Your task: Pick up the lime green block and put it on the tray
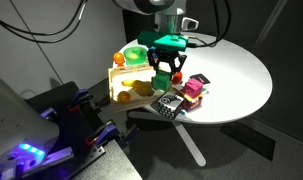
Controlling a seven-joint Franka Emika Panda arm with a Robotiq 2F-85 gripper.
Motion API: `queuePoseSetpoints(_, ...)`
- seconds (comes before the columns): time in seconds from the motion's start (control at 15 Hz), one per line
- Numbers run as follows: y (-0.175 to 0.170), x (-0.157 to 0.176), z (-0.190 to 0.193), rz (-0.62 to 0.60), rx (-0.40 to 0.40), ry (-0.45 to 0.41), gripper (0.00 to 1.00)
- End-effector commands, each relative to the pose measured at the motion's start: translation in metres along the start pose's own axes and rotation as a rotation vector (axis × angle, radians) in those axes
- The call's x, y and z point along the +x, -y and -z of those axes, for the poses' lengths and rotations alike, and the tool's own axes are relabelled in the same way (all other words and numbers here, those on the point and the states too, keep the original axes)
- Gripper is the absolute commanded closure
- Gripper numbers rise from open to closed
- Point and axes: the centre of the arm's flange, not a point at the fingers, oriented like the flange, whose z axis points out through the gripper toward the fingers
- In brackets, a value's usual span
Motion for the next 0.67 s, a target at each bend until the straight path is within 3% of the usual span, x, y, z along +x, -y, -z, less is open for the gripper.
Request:
queuePoseSetpoints(0.0, 0.028, -0.004, 0.007, 0.026, 0.014, -0.021, 0.67)
queuePoseSetpoints(0.6, 0.075, 0.031, -0.027, 0.101, 0.070, 0.021, 0.67)
